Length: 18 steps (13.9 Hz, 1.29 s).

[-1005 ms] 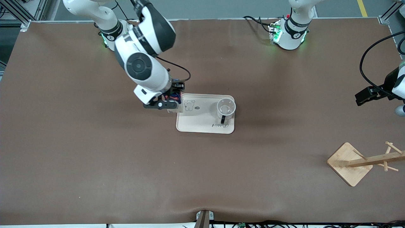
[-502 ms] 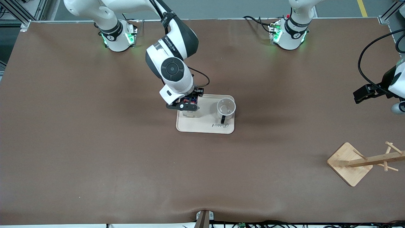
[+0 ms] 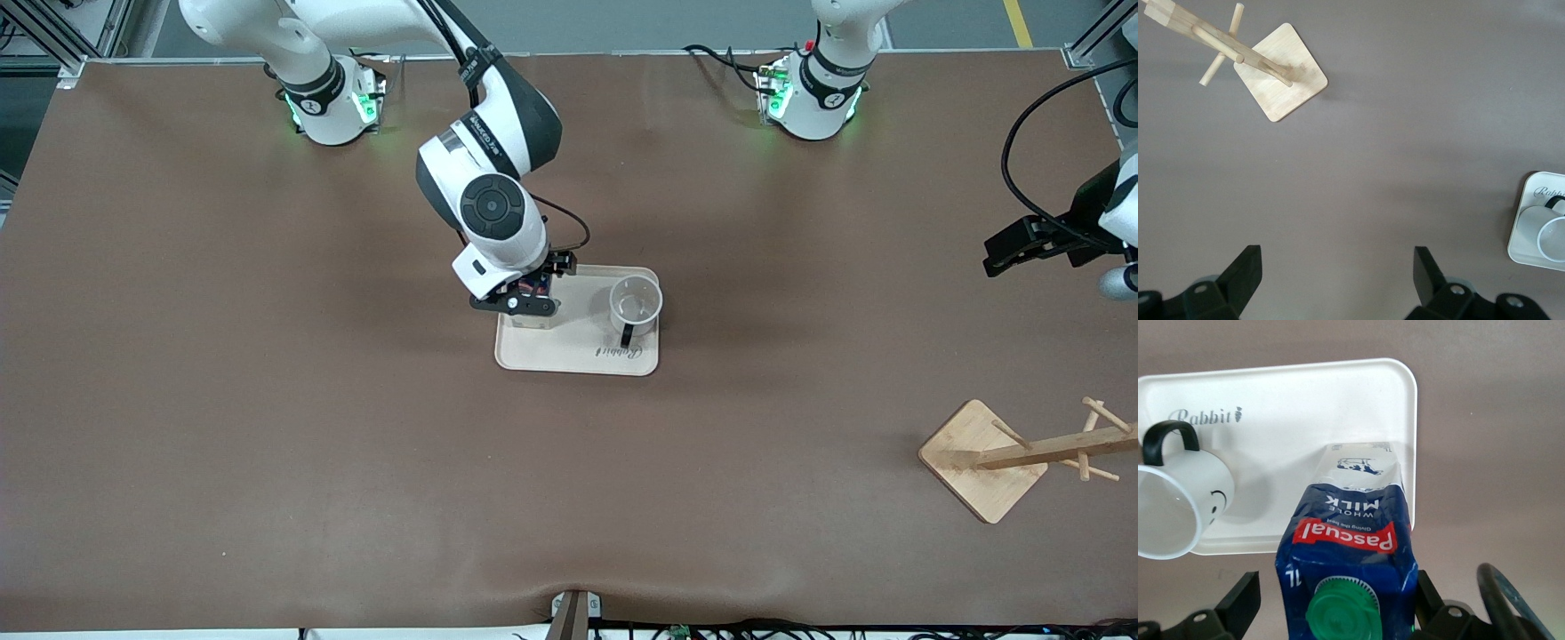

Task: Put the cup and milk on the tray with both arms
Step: 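Carry the milk carton onto the tray beside the mug with the right gripper, then open the right gripper and withdraw it from the milk carton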

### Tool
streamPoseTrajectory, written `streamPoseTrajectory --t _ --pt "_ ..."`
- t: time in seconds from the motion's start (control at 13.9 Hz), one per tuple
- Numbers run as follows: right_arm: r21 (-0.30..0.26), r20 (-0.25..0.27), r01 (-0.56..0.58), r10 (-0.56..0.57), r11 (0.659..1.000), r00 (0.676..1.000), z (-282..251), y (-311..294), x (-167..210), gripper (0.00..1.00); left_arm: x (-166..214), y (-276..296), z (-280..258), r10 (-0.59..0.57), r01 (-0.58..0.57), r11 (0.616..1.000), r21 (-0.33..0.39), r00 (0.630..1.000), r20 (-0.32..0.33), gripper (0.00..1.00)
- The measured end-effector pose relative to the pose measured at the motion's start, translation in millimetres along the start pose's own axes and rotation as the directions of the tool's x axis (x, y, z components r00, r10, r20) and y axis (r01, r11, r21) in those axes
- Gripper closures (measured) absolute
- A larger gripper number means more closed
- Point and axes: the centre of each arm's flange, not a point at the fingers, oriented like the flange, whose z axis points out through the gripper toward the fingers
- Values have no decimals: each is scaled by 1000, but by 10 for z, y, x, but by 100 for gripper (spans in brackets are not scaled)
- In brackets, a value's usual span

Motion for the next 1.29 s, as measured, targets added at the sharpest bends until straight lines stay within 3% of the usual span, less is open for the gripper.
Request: streamPoseTrajectory --t 0.22,0.57,0.79,1.0,1.22,1.29 --pt "-3 10 3 -3 1000 1000 -351 11 -4 0 -16 73 -16 13 -13 1000 -1 1000 -3 0" --pt "-16 60 -39 40 999 997 -1498 499 104 0 -96 277 -120 47 -47 999 2 999 -21 0" --pt "43 18 -119 119 992 993 -2056 1087 425 0 -157 449 -144 73 -72 997 14 997 -24 0" --pt "98 -24 -98 101 990 995 -2502 1945 754 0 -263 533 -105 81 -81 996 33 997 -11 0" --pt "110 -49 -114 120 987 992 -2824 2836 956 0 -382 510 -106 68 -68 998 13 998 1 0" --pt "86 -71 -108 115 990 991 -2899 3103 1000 0 -424 489 -117 65 -65 998 12 998 1 0"
